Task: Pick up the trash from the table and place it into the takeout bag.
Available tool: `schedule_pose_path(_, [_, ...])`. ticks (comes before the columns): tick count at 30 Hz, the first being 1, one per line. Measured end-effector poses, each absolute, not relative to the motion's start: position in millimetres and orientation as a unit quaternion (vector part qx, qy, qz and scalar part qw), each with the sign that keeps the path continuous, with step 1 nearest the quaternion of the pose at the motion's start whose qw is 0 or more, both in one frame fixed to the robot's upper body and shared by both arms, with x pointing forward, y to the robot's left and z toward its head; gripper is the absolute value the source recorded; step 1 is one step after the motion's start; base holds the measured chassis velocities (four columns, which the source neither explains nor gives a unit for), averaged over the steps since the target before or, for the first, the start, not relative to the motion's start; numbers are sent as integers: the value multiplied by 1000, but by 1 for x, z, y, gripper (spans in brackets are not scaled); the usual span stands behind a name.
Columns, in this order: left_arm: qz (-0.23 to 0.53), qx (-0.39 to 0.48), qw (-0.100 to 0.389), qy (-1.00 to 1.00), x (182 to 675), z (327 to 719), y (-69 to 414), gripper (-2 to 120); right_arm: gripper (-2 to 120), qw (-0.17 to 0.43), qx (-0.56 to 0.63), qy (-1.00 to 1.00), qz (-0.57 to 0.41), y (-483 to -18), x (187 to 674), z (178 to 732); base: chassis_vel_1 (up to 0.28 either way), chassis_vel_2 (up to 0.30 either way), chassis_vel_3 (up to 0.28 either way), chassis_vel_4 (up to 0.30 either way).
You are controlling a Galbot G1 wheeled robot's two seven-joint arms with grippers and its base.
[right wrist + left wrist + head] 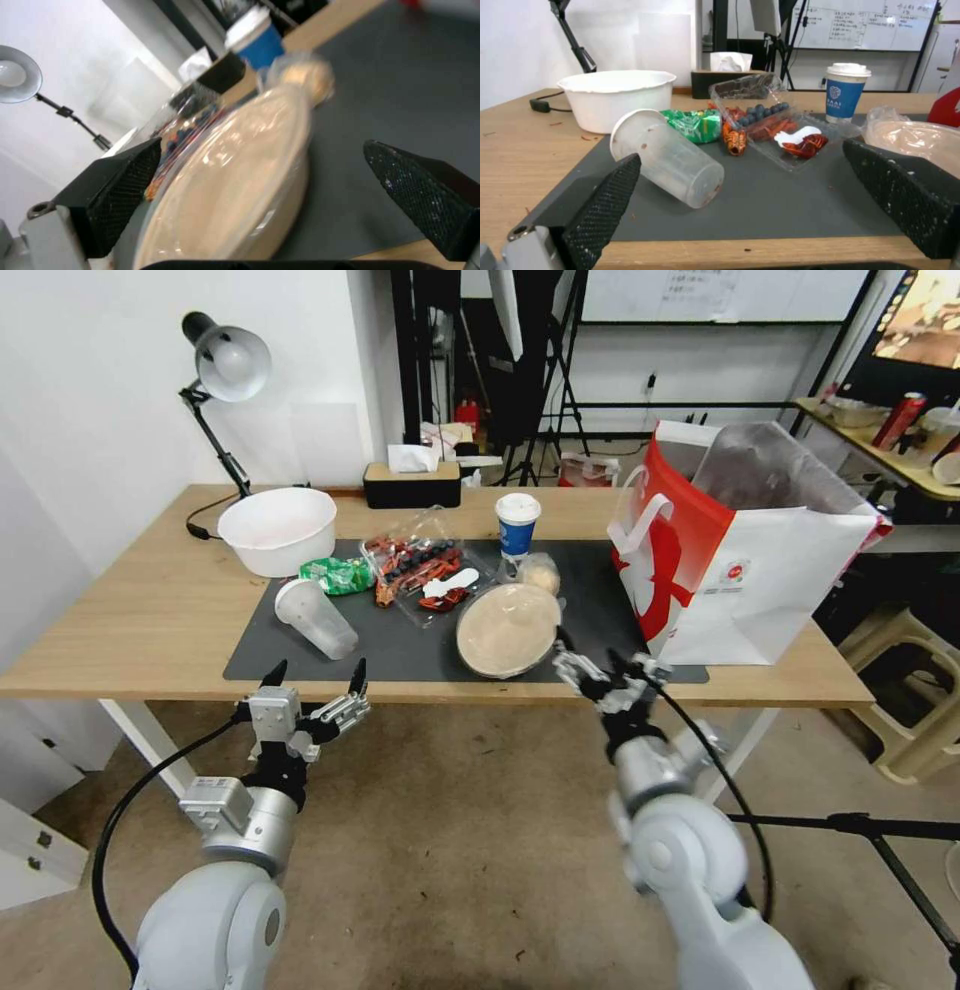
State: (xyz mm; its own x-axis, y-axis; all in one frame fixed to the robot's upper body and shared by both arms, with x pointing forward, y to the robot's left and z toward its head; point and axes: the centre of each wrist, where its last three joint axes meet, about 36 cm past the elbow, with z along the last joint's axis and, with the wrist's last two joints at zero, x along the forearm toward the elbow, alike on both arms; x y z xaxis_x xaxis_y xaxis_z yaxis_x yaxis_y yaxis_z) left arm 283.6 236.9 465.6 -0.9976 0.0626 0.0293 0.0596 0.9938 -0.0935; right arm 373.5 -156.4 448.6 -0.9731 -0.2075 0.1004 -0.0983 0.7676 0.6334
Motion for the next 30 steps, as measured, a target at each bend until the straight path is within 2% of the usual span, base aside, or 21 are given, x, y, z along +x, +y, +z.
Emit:
schedule_pose_path(8, [45,-26,16,-999,282,464,237,100,98,132,69,-925,-350,-142,397,451,0,0,0,0])
schedule_pose_path(11, [45,-25,15,-999,281,464,236,100,84,149,61,-922,-352,-138,401,448,0,0,0,0])
schedule_pose_path(12, [45,-25,15,-999,281,464,236,100,84,149,61,-922,-352,-138,401,448,0,0,0,0])
schedule_pose_path(15, [43,-24,13,-999,281,463,237,100,68,154,58,-921,-354,-136,402,447,0,0,0,0])
schedule_pose_path(18, [43,-23,12,-999,281,463,237,100,62,155,57,-920,-355,-136,401,446,0,0,0,0])
schedule_pose_path(19, [43,-23,13,-999,281,461,236,100,53,157,56,-920,-355,-136,400,446,0,0,0,0])
schedule_pose_path(20, [43,-23,13,-999,281,461,236,100,53,157,56,-920,-355,-136,400,446,0,0,0,0])
schedule_pose_path(23, [44,-24,13,-999,281,460,235,100,39,161,53,-920,-353,-136,398,446,0,0,0,0])
schedule_pose_path(24, [44,-24,13,-999,281,460,235,100,39,161,53,-920,-353,-136,398,446,0,0,0,0])
schedule_pose_path(26, [44,-24,13,-999,281,460,235,100,28,163,51,-920,-353,-137,397,445,0,0,0,0])
schedule_pose_path(28, [44,-24,14,-999,281,460,235,100,26,162,50,-920,-353,-137,397,446,0,0,0,0])
schedule_pose_path(30, [43,-25,14,-999,281,460,235,100,16,160,49,-920,-354,-138,395,447,0,0,0,0])
